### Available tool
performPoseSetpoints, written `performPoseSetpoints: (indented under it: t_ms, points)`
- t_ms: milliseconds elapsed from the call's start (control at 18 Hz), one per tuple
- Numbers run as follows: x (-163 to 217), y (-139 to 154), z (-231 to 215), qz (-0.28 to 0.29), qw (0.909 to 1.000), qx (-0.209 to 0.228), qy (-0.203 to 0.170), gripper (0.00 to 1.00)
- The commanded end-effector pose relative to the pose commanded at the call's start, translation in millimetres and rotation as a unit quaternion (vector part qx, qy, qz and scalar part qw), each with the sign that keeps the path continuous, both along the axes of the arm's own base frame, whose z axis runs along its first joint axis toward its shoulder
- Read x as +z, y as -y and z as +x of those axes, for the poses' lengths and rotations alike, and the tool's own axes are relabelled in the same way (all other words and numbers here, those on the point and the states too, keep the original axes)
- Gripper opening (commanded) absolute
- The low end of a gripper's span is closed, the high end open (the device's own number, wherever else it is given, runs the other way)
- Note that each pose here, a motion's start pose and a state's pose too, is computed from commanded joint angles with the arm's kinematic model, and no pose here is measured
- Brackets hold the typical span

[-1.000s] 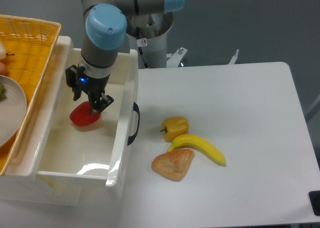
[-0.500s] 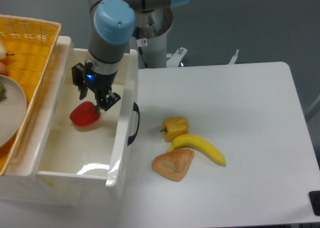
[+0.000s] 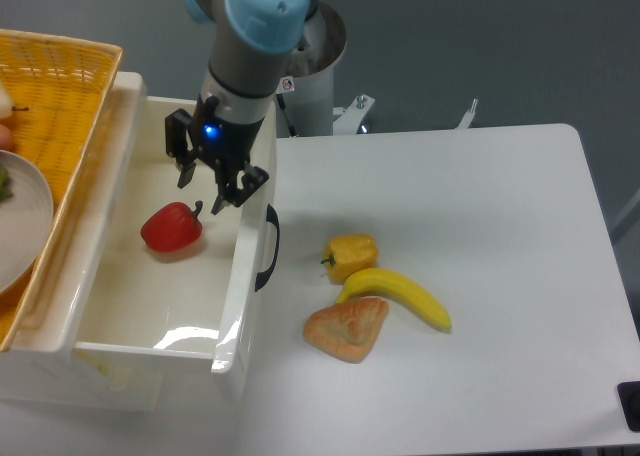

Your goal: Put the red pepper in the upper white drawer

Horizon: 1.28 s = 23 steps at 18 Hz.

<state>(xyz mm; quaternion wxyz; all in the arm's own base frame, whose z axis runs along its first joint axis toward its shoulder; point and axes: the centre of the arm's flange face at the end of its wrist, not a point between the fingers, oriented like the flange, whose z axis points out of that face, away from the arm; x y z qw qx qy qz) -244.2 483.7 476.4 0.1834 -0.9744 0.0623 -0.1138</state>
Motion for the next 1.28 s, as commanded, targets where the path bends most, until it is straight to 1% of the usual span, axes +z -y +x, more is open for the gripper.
performPoseSetpoints:
  t_ms: [222,333,444,556,611,722,889,1000,1111,1278]
  points:
    - [7.3,22.7,-33.3,0.015,0.9996,-0.007,-0.022,0.68]
    - [9.9,35.4,-43.7,0.014,0.9996,-0.009,-0.024,0.69]
    - [6.1,41.7,-51.2,0.011,0.9996,-0.009,-0.023,0.84]
    - [4.7,47.1,-58.8,0.009,0.9996,-0.001,-0.025,0.92]
    - [4.6,51.1,-64.3,0.008,0.9996,0.005,-0.026,0.98]
    - [4.0,55.2,-69.1,0.004,0.9996,0.009,-0.027,1.00]
    - [9.9,60.7,-74.1,-0.025,0.9977,0.011,-0.062,1.00]
    - [11.3,62.6,-76.7,-0.035,0.9965,0.012,-0.076,1.00]
    - [6.1,64.5,-80.8,-0.045,0.9960,0.014,-0.076,1.00]
    - [6.2,67.8,-90.9,-0.046,0.9954,0.022,-0.081,1.00]
